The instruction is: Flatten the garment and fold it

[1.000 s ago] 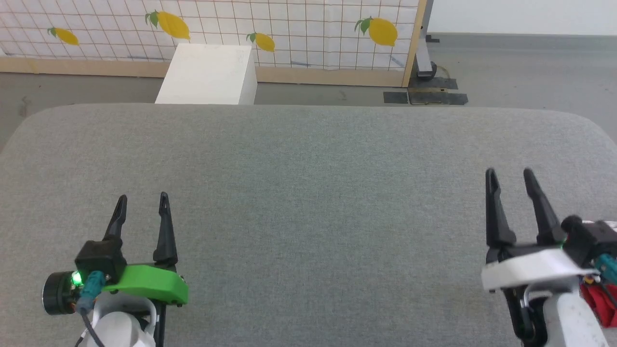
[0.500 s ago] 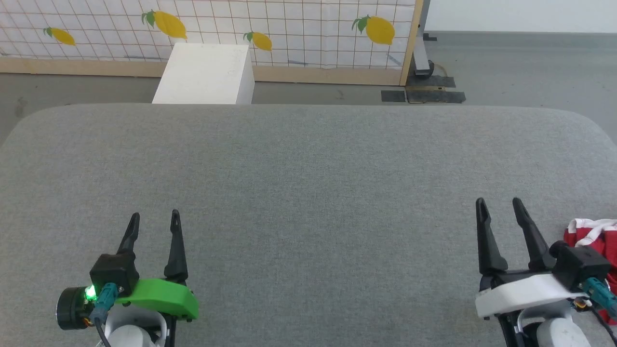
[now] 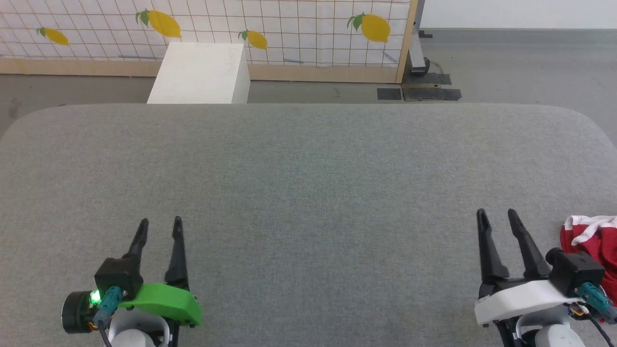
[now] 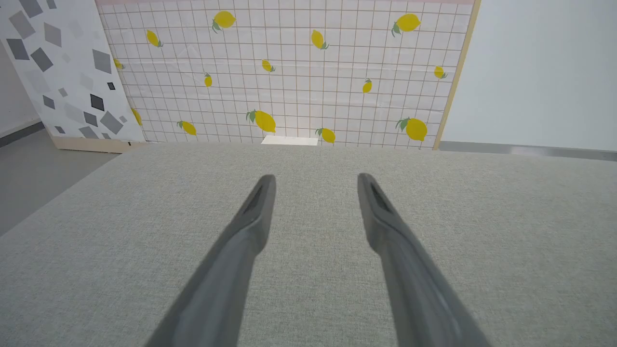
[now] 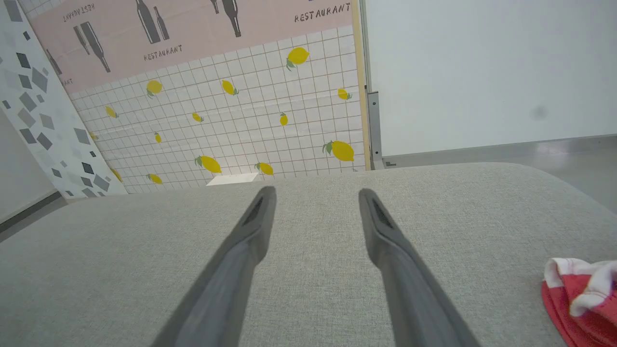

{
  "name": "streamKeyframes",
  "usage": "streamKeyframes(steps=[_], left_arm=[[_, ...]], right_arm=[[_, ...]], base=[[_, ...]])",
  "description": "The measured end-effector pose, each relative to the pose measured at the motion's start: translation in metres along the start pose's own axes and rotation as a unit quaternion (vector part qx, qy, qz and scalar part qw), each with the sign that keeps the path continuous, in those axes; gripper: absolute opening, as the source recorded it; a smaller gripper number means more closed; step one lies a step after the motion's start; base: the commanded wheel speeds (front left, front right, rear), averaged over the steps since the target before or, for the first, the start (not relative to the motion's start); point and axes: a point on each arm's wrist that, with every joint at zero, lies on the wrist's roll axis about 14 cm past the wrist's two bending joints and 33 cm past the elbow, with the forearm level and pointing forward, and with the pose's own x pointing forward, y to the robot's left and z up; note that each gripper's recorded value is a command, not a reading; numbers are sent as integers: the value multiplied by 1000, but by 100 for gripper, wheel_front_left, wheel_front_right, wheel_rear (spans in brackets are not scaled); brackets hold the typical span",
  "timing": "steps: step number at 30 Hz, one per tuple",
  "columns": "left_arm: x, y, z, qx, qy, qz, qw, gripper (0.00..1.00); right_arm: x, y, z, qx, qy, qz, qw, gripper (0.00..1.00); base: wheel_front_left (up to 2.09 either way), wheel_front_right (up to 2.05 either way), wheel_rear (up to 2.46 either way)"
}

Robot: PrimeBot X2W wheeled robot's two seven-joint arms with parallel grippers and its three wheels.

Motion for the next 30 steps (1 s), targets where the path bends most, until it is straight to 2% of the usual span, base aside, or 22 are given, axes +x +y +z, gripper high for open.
streamKeyframes(steps=[30], left_arm=[[3, -6, 6, 6, 4, -7, 1000, 0]], right_arm=[[0, 4, 5, -18, 8, 8, 1000, 0]], base=[[0, 0, 0]])
